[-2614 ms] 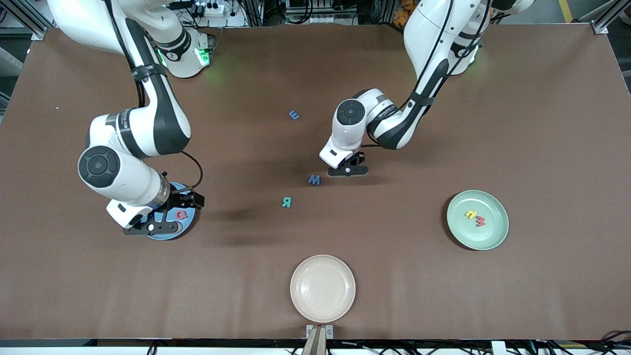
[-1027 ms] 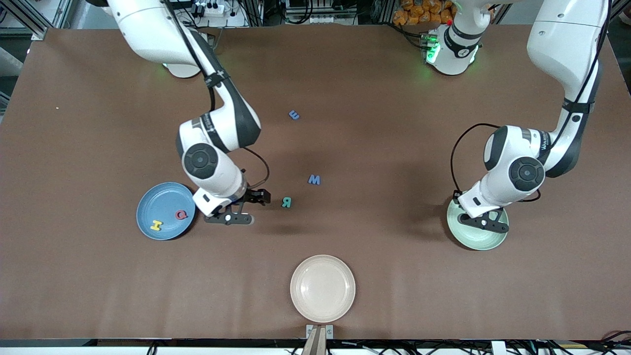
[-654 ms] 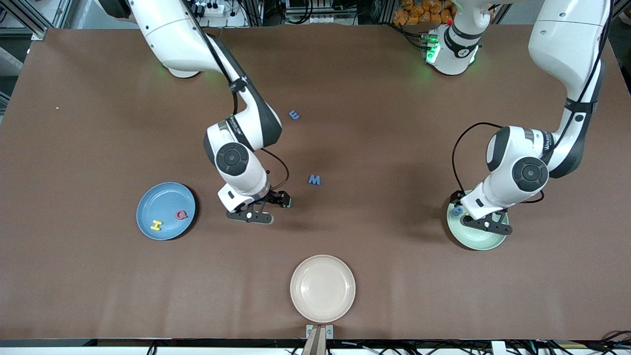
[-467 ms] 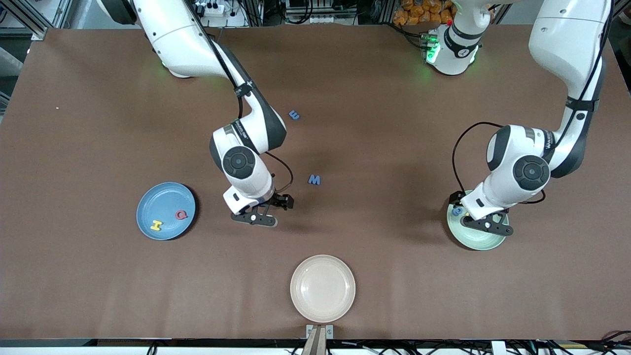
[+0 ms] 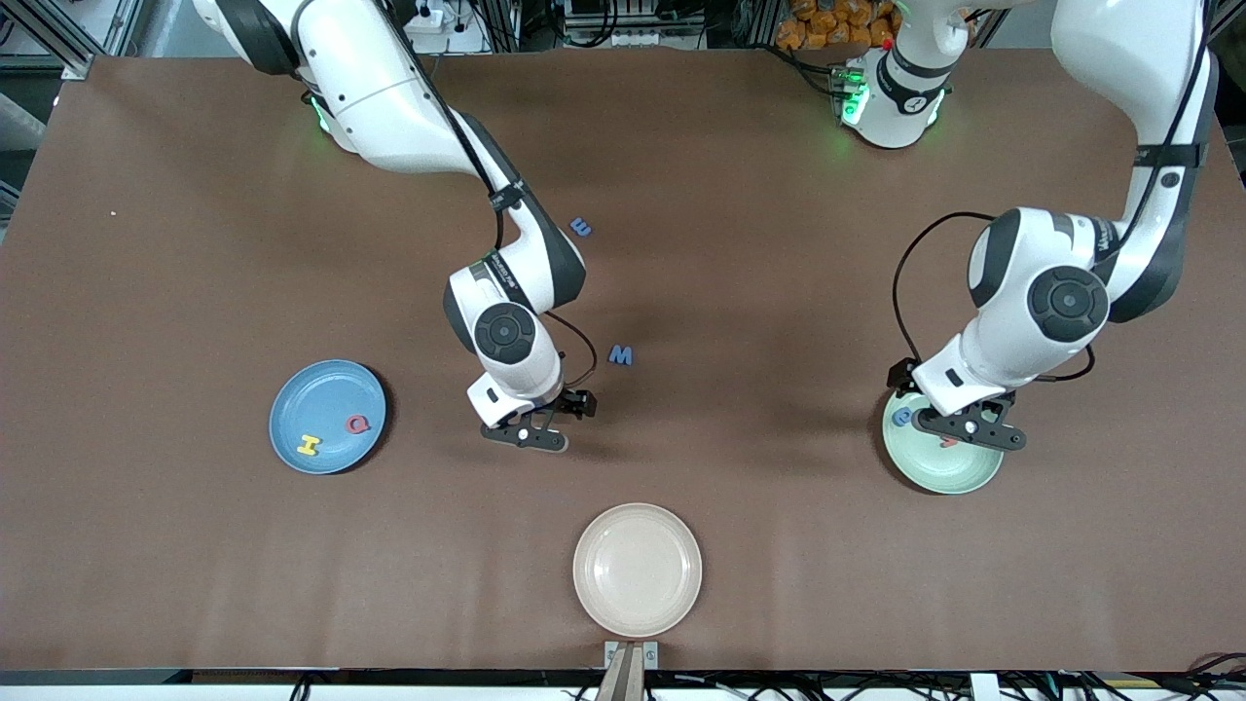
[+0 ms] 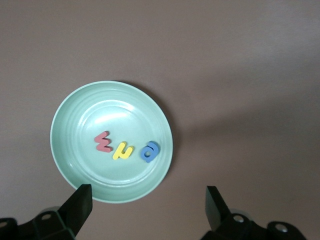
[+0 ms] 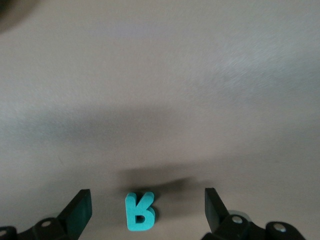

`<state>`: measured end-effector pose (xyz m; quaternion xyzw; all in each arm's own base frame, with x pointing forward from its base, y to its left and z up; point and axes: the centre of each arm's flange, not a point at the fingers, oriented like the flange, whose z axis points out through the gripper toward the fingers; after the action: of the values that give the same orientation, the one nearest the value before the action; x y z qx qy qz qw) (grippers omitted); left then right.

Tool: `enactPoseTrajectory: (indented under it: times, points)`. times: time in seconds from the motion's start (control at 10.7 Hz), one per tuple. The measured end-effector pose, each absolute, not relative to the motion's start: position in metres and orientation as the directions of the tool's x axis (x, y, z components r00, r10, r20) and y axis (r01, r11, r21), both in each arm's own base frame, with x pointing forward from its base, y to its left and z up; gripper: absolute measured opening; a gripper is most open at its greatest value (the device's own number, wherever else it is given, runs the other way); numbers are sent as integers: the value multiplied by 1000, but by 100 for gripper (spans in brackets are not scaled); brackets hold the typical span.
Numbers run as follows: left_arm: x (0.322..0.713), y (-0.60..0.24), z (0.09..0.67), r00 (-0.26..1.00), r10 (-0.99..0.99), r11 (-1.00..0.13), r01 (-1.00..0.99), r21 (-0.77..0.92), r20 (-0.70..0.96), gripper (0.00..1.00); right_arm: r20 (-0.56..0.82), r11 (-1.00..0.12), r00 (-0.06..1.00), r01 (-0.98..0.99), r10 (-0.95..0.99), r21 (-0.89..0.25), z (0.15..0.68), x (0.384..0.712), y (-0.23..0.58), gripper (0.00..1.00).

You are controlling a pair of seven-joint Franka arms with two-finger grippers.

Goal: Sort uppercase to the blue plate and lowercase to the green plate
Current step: 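Grasp the teal R with the right gripper while the left gripper reaches m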

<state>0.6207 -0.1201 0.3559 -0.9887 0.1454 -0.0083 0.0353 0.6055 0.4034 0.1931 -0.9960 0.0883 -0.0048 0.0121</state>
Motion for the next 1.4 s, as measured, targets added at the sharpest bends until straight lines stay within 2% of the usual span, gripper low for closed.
enactPoseTrajectory:
  times: [0.65,0.93,1.21,1.4]
  points:
    - [582,-179,434,982,-190,-982,-189,-18,23,100,4,-987,987,-162,-162,-19,186,598,414,100]
    - [536,-267,440,991,-128,-992,-128,8,-21,100,-5,-987,987,-162,-162,-10,178,596,413,100]
    - [466,-361,426,994,-90,-996,-89,14,-57,100,-9,-987,987,-158,-158,-6,175,593,415,100]
    - [414,-407,398,998,-46,-998,-44,36,-50,100,-8,-988,988,-153,-153,-7,175,590,419,70]
